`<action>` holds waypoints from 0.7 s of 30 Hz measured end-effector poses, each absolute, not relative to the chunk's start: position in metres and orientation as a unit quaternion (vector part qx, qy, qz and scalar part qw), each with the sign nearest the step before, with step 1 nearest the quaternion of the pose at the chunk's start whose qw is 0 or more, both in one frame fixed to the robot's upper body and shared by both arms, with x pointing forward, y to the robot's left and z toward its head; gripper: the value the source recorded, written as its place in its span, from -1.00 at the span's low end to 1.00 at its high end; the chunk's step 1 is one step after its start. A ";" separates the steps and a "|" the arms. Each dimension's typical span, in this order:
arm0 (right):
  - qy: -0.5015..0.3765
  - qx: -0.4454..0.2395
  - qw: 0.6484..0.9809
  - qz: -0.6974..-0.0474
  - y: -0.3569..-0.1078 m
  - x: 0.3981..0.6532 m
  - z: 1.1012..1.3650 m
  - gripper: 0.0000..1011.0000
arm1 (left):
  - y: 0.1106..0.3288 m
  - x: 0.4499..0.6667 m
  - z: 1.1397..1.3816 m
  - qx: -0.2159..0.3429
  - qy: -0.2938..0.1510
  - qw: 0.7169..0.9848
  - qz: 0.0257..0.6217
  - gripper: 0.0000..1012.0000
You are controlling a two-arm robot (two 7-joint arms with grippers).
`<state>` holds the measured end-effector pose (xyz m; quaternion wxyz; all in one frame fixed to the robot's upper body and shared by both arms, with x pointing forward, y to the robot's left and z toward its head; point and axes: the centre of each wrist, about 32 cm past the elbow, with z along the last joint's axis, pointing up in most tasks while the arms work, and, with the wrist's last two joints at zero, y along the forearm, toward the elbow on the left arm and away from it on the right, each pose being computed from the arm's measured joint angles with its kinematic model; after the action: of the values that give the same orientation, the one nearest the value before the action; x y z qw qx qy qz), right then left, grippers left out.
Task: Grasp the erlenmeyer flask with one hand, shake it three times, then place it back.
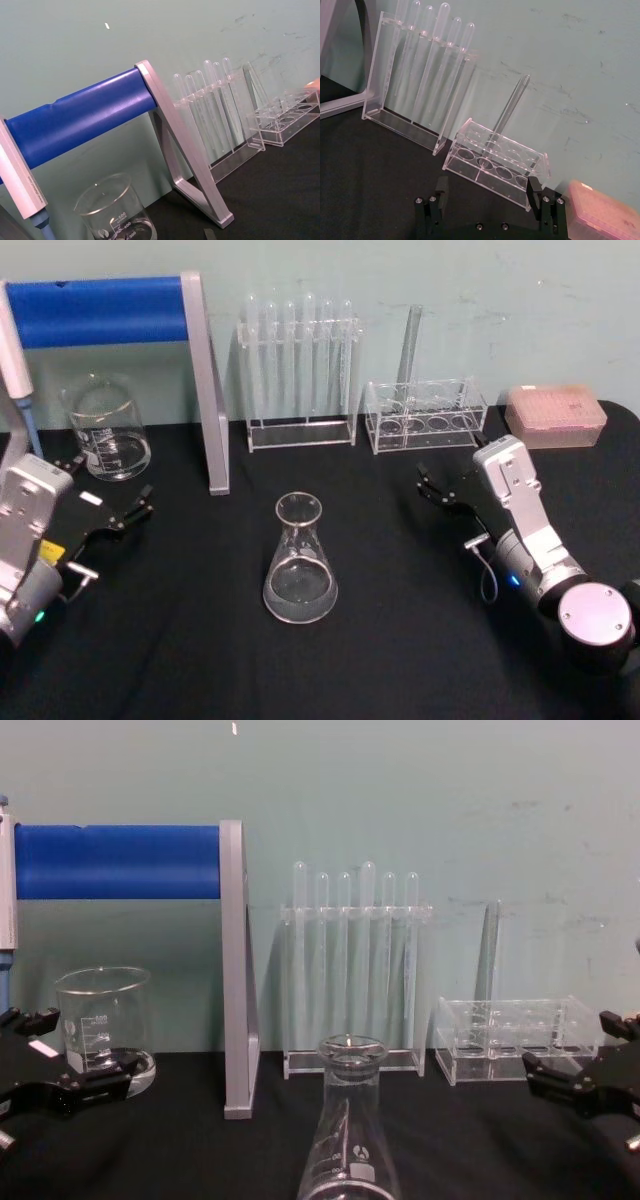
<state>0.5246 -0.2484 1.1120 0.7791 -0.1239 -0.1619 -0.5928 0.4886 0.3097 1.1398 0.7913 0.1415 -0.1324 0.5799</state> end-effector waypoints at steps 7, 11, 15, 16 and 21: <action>-0.162 -0.124 0.779 -0.593 -0.248 0.525 1.112 0.98 | 0.310 0.489 1.140 0.141 -0.132 0.791 0.580 0.98; -0.162 -0.124 0.779 -0.593 -0.248 0.525 1.112 0.98 | 0.310 0.489 1.140 0.141 -0.132 0.791 0.580 0.98; -0.162 -0.124 0.779 -0.593 -0.248 0.525 1.112 0.98 | 0.310 0.489 1.140 0.141 -0.132 0.791 0.580 0.98; -0.162 -0.124 0.779 -0.593 -0.248 0.525 1.112 0.98 | 0.310 0.489 1.140 0.141 -0.132 0.791 0.580 0.98; -0.162 -0.124 0.779 -0.593 -0.248 0.525 1.112 0.98 | 0.310 0.489 1.140 0.141 -0.132 0.791 0.580 0.98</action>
<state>0.5246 -0.2484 1.1120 0.7791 -0.1239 -0.1618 -0.5929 0.4886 0.3097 1.1398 0.7913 0.1415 -0.1325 0.5800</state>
